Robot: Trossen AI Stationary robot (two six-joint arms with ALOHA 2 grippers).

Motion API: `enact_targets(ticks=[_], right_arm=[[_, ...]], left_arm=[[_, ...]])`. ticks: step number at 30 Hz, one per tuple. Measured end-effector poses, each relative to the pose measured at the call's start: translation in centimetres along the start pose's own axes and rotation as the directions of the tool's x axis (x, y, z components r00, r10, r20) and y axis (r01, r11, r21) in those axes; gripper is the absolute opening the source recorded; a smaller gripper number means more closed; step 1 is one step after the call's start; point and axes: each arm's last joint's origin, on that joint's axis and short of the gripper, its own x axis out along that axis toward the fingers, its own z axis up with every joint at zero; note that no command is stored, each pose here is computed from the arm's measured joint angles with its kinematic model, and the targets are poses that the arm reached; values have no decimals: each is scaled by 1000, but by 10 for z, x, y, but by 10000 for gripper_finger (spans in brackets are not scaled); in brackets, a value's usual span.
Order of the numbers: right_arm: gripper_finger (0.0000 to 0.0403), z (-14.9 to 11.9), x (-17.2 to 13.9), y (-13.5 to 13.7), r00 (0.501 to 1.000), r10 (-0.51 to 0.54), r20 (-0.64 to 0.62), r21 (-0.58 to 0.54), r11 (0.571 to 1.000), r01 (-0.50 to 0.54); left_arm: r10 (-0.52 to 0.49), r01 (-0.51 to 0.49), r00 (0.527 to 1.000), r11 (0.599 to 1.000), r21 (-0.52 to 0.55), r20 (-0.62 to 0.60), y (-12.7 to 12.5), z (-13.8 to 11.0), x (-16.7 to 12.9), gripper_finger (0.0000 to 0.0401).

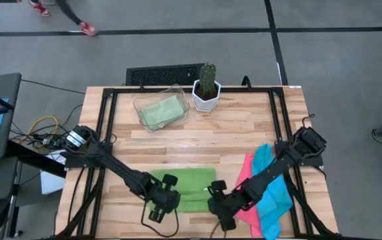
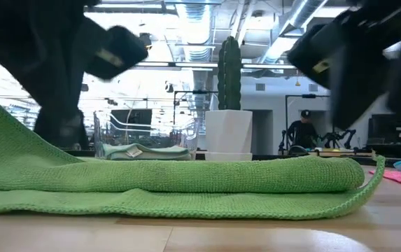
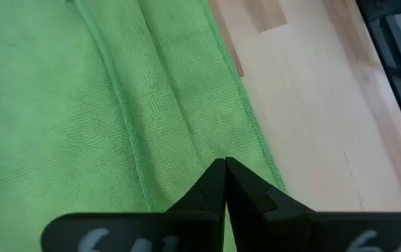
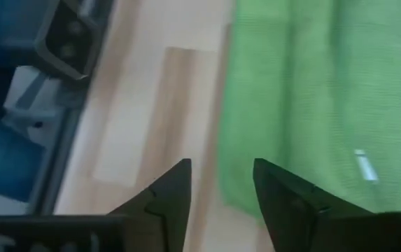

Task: Fold microfiber towels
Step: Fold the green microfiber towel

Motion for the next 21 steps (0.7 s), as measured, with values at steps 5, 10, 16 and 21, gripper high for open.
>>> enact_targets(ticks=[5, 10, 16, 21], right_arm=[[157, -6, -2, 13, 1000, 16, -2, 13, 1000, -16], [149, -10, -3, 22, 1000, 9, 1, 51, 999, -9], [151, -12, -4, 25, 1000, -11, 13, 83, 996, 10], [154, -12, -4, 24, 1000, -16, 15, 91, 996, 15]], left_arm=[[122, -122, 993, 992, 13, 2, -17, -1, -10, 0], [385, -385, 923, 923, -9, -24, -24, -23, -9, 1], [457, -453, 889, 887, -93, 28, -33, -31, -29, 37], [376, -357, 917, 922, -149, 133, -47, -34, -73, 98]])
